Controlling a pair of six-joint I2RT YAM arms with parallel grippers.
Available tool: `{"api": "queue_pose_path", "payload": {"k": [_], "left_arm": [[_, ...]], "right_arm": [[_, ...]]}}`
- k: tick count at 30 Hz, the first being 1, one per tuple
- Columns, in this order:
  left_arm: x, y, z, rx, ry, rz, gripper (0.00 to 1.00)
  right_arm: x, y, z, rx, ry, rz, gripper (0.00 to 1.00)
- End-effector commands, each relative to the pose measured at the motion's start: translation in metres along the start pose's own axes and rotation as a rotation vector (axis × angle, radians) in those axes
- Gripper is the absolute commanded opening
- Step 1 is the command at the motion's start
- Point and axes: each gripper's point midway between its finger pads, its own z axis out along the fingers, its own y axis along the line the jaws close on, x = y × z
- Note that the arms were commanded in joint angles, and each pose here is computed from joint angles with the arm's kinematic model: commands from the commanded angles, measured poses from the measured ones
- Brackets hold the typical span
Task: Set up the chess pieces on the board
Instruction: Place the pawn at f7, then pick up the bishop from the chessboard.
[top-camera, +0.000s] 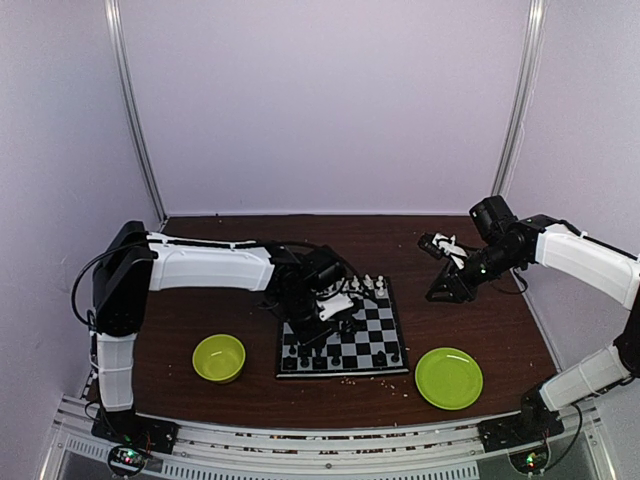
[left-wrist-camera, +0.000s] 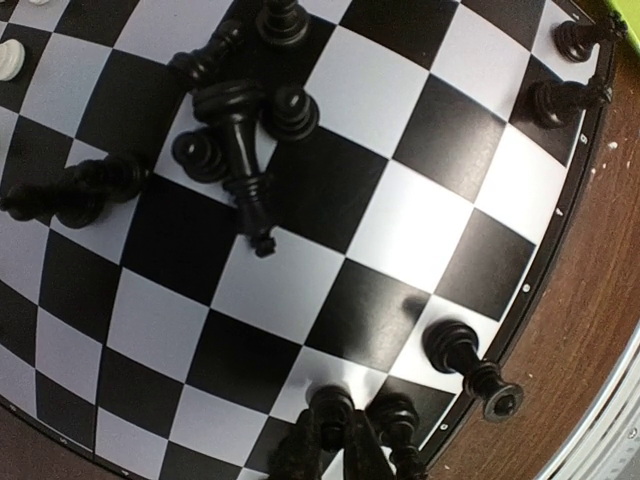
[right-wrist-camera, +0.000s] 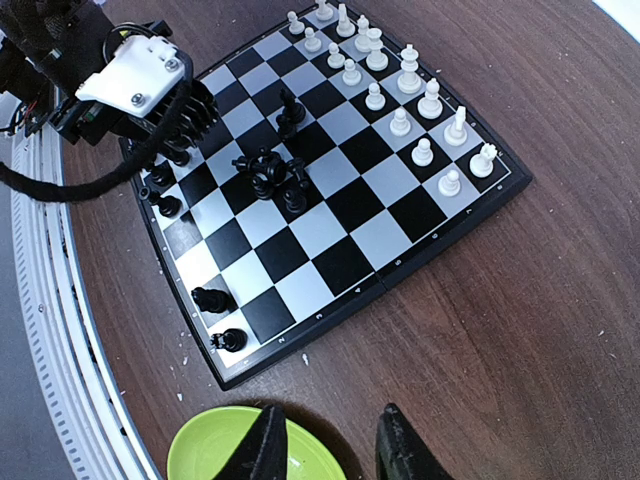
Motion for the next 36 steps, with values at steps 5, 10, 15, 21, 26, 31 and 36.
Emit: {"api": "queue_pose_path", "payload": {"k": [5, 10, 15, 21, 26, 31, 36], "left_arm": [[-0.010, -0.002, -0.006, -0.008, -0.028, 0.010, 0.20], [-0.015, 0.003, -0.025, -0.048, -0.046, 0.025, 0.25], [-0.034, 0.014, -0.049, -0.123, -0.115, 0.038, 0.29], [-0.066, 0.051, -0.062, -0.225, -0.213, -0.064, 0.33], [-0.079, 0.077, -0.059, -0.253, -0.235, -0.157, 0.32], [-0.090, 0.081, -0.048, -0.230, -0.247, -0.173, 0.34], [-0.094, 0.081, -0.031, -0.204, -0.236, -0.174, 0.35]], "right_arm": [[-0.006, -0.002, -0.004, 0.005, -0.008, -0.013, 0.30], [-0.006, -0.002, -0.003, 0.004, -0.006, -0.012, 0.30], [-0.006, -0.002, -0.003, 0.002, -0.004, -0.012, 0.30], [-0.006, -0.002, -0.003, 0.001, -0.002, -0.013, 0.30], [-0.006, -0.002, -0.003, 0.006, -0.003, -0.015, 0.30], [-0.006, -0.002, -0.004, 0.007, -0.001, -0.019, 0.30], [-0.005, -0.002, -0.005, 0.010, 0.001, -0.022, 0.30]]}}
